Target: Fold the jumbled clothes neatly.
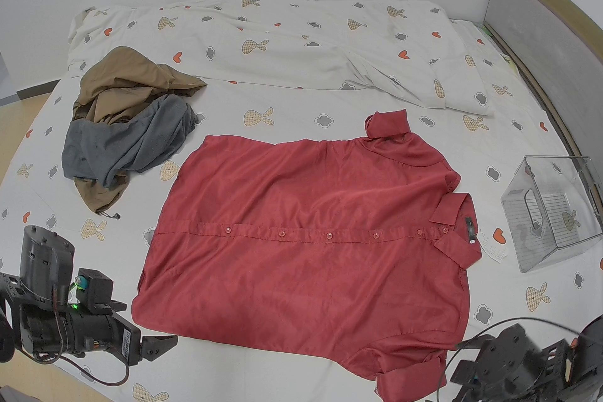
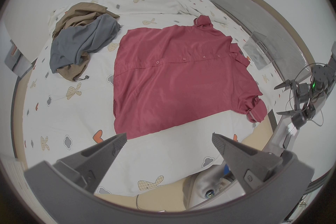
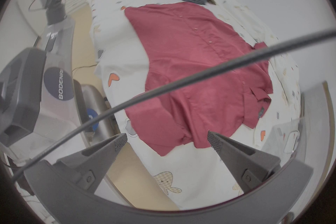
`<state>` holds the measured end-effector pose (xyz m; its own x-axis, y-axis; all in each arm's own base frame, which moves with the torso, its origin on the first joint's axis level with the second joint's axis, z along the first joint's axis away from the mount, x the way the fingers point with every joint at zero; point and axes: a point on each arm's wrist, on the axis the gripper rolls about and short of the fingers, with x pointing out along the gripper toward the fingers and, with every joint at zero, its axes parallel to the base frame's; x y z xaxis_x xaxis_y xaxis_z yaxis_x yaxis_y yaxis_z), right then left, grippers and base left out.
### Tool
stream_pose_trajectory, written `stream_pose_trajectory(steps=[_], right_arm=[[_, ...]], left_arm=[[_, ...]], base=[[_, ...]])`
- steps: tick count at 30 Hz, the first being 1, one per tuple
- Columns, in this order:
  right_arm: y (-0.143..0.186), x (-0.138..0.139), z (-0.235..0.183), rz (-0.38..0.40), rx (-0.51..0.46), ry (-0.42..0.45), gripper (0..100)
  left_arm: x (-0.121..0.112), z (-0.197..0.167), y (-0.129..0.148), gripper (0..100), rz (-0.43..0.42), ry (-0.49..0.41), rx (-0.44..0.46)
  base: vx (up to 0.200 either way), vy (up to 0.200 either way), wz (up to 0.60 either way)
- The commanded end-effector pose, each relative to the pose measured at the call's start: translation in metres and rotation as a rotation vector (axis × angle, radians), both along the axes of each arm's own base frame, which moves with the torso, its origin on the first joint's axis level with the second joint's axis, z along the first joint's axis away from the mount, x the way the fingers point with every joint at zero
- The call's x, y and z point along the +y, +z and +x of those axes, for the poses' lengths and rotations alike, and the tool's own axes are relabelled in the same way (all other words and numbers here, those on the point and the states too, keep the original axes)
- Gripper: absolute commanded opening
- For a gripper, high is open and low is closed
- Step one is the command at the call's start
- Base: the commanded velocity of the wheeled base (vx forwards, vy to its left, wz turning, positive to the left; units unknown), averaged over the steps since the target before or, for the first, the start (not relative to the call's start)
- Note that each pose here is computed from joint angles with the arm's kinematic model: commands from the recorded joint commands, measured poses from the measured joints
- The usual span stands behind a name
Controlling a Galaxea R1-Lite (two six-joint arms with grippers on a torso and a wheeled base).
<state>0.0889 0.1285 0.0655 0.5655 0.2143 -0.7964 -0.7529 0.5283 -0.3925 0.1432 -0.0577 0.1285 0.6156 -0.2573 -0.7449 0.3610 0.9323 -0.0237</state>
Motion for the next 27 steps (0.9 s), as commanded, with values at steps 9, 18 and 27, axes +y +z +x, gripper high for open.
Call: stream_pose_trajectory(steps=[9,18,27], right_arm=[[-0.066,0.020,-0.011,-0.191,0.001,0.084,100],[-0.081,0.019,-0.010,-0.180,-0.040,0.076,100],[-0.072,0.015,0.002,-0.153,-0.072,0.031,100]], left_arm=[[-0.002,-0.003,-0.009,100,0.043,-0.003,-0.001],[-0.001,-0.005,-0.011,100,0.035,-0.001,-0.019],[-0.001,-0.006,-0.012,100,0.035,-0.001,-0.019]], base=[[0.000,0.000,0.00],[0.000,0.000,0.00],[0.000,0.000,0.00]])
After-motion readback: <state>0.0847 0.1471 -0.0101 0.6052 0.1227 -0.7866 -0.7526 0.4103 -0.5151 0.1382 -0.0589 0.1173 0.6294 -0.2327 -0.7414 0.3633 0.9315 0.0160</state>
